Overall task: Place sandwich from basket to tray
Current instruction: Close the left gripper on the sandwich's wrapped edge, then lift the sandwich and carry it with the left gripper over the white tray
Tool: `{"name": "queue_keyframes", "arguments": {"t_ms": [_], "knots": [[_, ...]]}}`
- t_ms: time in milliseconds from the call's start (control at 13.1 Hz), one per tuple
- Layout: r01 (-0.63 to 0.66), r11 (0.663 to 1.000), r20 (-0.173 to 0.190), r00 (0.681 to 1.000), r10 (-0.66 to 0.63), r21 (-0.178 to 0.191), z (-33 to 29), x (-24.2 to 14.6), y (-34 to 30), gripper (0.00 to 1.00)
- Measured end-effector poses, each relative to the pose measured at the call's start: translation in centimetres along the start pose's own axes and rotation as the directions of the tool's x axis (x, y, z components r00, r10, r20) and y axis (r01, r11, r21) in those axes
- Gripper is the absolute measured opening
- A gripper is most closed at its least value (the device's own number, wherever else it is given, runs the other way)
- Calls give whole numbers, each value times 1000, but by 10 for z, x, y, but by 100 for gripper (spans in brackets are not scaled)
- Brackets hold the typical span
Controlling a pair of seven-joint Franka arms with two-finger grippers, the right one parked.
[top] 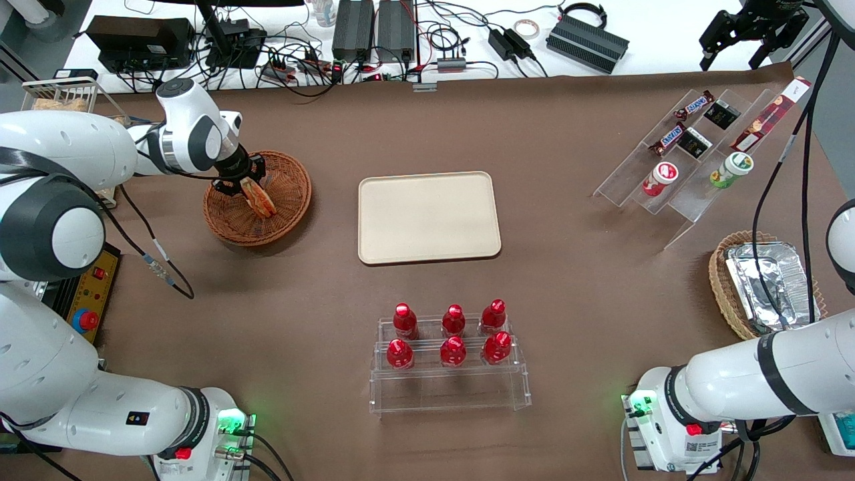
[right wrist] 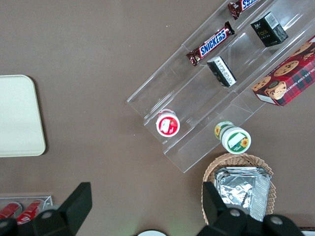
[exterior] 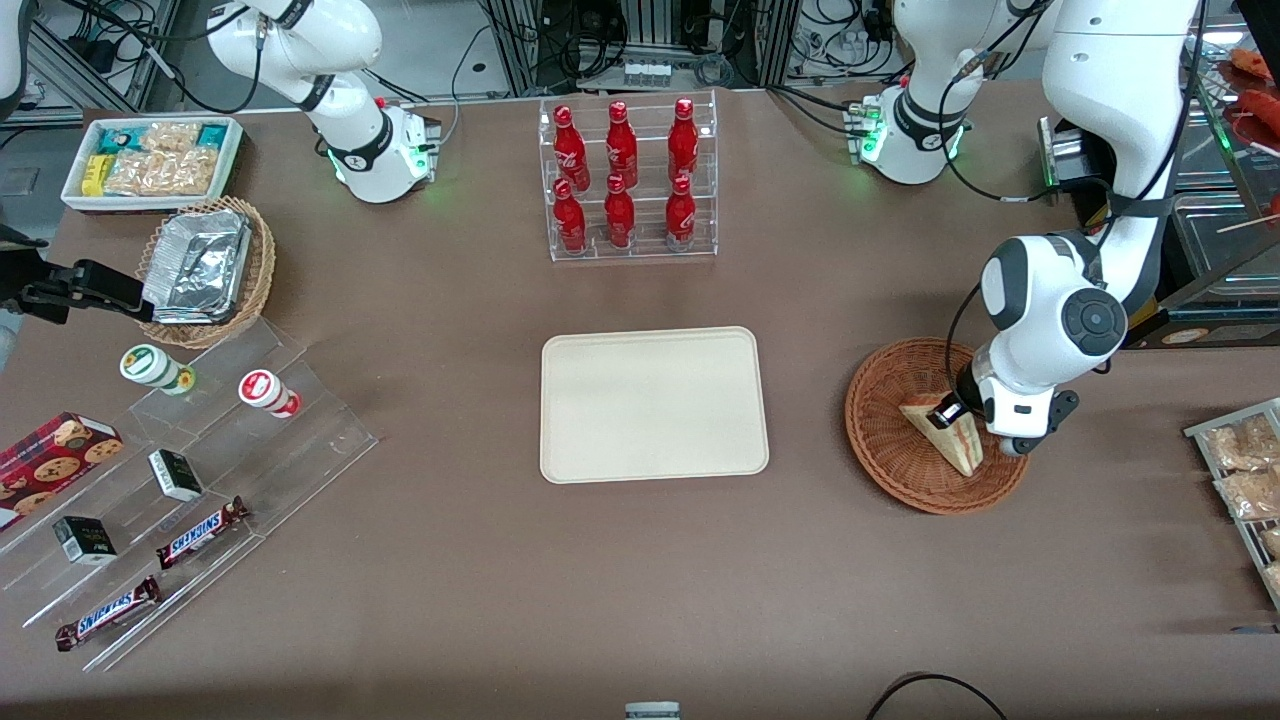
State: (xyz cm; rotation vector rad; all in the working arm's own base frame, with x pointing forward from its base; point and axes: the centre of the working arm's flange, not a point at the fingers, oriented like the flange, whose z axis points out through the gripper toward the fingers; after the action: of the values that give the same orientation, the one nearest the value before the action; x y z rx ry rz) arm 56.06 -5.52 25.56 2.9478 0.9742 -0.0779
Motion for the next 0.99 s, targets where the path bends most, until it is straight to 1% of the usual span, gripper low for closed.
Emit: {"name": "queue_keyframes", "arguments": {"t_ms": [76, 229, 306, 382, 458, 535, 611, 764, 840, 993], "knots": [[-25, 1000, 3, 1000, 25, 1, -3, 0, 1, 32], [-56, 998, 18, 998, 55, 6, -18, 2, 6, 27], [-70, 998, 32, 997, 69, 11, -30, 2, 11, 26], [-90, 996, 51, 995, 89, 18, -45, -2, 21, 22], [-117, 993, 67, 991, 115, 29, -60, -8, 34, 17], [-150, 988, 78, 986, 147, 40, -76, -15, 48, 15], [-185, 982, 84, 980, 181, 47, -89, -26, 65, 15], [-257, 965, 81, 964, 253, 46, -103, -54, 99, 15], [-292, 955, 79, 954, 288, 46, -103, -71, 115, 15], [-352, 934, 85, 934, 347, 57, -91, -101, 146, 15]]}}
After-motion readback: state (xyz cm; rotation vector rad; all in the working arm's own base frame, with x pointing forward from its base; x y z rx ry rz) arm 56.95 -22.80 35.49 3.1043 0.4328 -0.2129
